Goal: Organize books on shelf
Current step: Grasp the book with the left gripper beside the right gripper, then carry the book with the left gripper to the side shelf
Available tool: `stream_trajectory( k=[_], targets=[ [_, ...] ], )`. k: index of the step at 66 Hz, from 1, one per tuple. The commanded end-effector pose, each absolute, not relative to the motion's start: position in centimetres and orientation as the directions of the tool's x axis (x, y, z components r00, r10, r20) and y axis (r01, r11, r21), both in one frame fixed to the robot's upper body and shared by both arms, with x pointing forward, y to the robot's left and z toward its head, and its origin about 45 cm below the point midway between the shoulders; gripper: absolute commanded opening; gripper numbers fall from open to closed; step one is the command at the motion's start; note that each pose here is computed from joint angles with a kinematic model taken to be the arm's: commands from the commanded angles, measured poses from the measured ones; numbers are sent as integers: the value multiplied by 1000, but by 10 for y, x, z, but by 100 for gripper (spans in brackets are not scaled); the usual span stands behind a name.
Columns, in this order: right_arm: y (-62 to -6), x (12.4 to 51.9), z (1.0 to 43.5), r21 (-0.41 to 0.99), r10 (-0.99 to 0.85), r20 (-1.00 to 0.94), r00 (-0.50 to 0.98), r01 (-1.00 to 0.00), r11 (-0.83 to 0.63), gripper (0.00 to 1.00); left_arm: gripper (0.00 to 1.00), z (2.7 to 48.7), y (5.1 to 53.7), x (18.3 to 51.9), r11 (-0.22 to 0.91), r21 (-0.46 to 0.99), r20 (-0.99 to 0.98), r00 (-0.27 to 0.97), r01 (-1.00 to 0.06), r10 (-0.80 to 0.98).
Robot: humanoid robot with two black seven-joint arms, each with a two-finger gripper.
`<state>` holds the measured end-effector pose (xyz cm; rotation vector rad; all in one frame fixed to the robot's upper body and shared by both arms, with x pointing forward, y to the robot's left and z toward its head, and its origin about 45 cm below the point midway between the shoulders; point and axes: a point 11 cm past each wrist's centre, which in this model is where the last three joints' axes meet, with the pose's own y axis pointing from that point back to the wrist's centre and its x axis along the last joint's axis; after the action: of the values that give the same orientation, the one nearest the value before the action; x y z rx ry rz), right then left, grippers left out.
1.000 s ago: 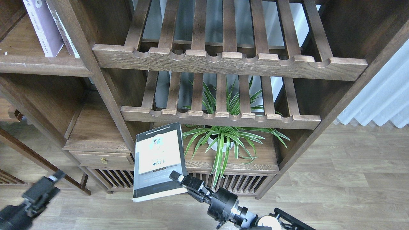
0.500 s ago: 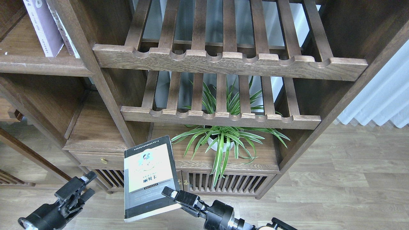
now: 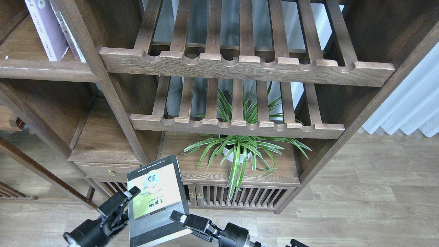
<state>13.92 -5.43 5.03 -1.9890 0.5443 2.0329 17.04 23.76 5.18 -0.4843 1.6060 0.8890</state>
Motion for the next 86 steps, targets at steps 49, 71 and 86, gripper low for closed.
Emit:
stream_trajectory(
  k=[49,71,86],
  targets=[
    [-58,139,49,98,-85,-995,-48,-440,-893,40,9,57,275,171,576,330,-942,-228,-747,245],
    [-54,135,50,101,-110,-994,-2,-407,-908,100,9,74,297,185,549,310,-944,-184,-776,273],
    [-57,139,48,110,-120,-993,0,-415,-903,100,10,141,379,201,442,279,-897,-66,-853,437]
  ],
)
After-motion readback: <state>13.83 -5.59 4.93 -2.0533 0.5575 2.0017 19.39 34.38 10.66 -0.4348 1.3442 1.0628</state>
